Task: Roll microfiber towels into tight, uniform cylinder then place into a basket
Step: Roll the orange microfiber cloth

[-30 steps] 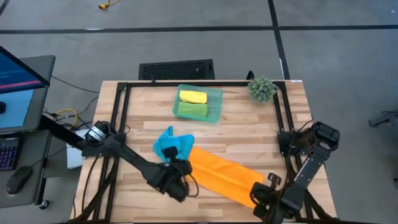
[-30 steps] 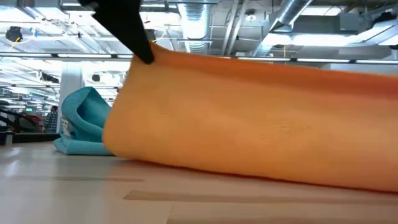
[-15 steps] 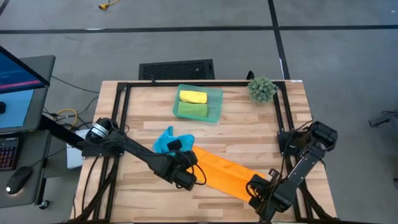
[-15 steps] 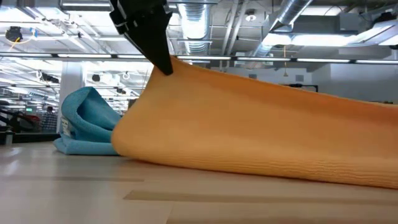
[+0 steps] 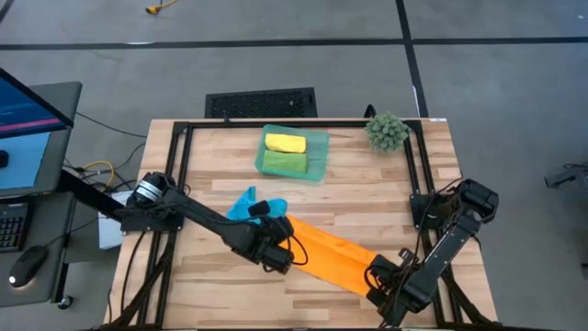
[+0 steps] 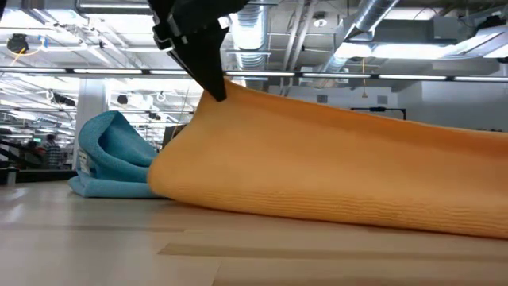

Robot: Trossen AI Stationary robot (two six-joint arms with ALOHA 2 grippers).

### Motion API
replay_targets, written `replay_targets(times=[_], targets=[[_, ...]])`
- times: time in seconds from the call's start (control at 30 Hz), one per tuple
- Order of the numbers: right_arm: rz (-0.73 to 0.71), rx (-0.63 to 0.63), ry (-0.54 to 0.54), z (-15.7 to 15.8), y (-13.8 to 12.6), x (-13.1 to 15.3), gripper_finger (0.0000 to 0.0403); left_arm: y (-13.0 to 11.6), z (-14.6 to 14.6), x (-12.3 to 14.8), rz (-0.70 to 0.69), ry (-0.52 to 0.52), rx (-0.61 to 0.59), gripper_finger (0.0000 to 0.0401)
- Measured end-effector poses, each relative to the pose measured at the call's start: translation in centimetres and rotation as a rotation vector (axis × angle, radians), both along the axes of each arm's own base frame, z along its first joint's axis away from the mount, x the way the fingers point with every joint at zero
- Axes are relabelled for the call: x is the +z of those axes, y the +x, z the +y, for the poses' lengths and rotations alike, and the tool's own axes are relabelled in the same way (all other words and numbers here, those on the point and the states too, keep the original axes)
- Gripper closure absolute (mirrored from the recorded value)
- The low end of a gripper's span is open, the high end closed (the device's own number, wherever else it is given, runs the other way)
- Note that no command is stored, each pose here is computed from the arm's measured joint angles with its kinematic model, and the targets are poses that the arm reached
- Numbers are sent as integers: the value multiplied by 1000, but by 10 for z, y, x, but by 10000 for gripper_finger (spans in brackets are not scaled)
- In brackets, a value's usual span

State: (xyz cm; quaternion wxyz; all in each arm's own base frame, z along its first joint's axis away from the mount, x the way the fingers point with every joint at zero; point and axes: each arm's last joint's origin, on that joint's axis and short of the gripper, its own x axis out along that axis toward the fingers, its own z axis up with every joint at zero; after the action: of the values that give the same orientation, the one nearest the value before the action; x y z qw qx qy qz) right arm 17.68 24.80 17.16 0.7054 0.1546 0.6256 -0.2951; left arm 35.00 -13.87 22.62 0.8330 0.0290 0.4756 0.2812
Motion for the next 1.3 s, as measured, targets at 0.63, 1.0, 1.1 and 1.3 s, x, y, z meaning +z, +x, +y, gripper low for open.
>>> replay_targets(times=[0.63, 1.0, 1.1, 1.3], targets=[[-44, -5, -21, 0, 2, 0, 379, 3, -11, -9, 33, -96, -160, 259], [-34, 45, -25, 0, 2, 0, 270, 6, -28, -42, -112, -126, -377, 268], [-17, 42, -49, -3, 0, 1, 250, 6, -24, -48, -127, -117, -356, 269], [16, 42, -94, -5, -2, 9, 243, 4, -16, -60, -137, -136, -308, 269]])
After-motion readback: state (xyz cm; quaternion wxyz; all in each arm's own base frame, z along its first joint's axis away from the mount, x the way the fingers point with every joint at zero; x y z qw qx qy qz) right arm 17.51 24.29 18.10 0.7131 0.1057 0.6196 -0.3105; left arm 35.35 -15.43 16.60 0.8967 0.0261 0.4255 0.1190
